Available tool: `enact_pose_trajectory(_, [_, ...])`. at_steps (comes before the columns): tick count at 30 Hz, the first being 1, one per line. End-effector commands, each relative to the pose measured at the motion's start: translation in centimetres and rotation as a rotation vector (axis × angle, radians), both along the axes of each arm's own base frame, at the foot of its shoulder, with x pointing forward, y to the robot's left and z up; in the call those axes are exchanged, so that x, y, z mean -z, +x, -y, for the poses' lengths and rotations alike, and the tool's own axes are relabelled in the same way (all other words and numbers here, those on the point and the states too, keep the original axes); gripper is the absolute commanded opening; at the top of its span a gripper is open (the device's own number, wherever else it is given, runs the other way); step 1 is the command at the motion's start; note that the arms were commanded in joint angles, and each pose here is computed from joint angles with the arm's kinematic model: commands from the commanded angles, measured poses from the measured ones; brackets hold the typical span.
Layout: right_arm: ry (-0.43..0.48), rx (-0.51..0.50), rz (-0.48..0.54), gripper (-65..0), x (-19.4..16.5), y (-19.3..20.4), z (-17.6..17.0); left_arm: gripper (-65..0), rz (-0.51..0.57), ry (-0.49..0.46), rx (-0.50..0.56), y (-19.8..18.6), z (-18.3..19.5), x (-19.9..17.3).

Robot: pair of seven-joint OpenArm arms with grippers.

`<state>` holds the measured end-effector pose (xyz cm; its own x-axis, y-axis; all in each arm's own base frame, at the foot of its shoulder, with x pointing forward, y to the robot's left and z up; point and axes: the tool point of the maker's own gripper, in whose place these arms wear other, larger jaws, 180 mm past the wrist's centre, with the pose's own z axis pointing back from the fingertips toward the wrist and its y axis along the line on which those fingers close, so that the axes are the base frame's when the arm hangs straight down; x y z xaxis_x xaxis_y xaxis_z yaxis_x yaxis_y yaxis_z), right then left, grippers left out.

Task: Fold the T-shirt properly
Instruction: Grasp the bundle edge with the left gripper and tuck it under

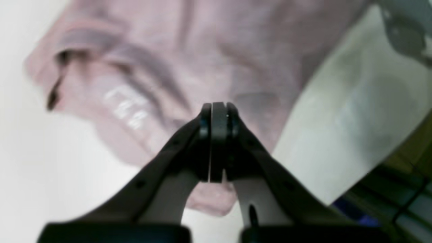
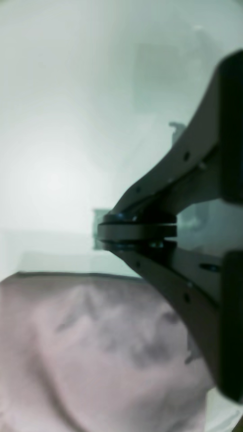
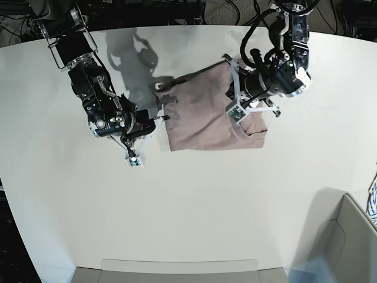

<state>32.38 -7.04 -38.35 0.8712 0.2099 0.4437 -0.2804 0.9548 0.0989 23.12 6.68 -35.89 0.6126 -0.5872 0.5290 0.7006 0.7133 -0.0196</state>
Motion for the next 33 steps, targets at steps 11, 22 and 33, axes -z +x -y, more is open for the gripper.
enact_pose_trajectory(11, [0.010, -0.323, -0.069, -65.0, 1.5, -4.5, -4.1, -65.0, -0.096, 0.189, -0.039, 2.1, -4.1, 4.6])
enact_pose_trajectory(22, [0.081, -0.528, -0.009, -65.0, -1.6, -10.3, -8.8, -65.0, 0.025, 0.106, -0.236, 11.3, -6.0, 0.0])
enact_pose_trajectory(33, [0.143, -0.052, 0.223, -65.0, -6.2, -0.6, 1.0, -65.0, 0.150, 0.037, -0.134, 6.6, -0.3, -3.2])
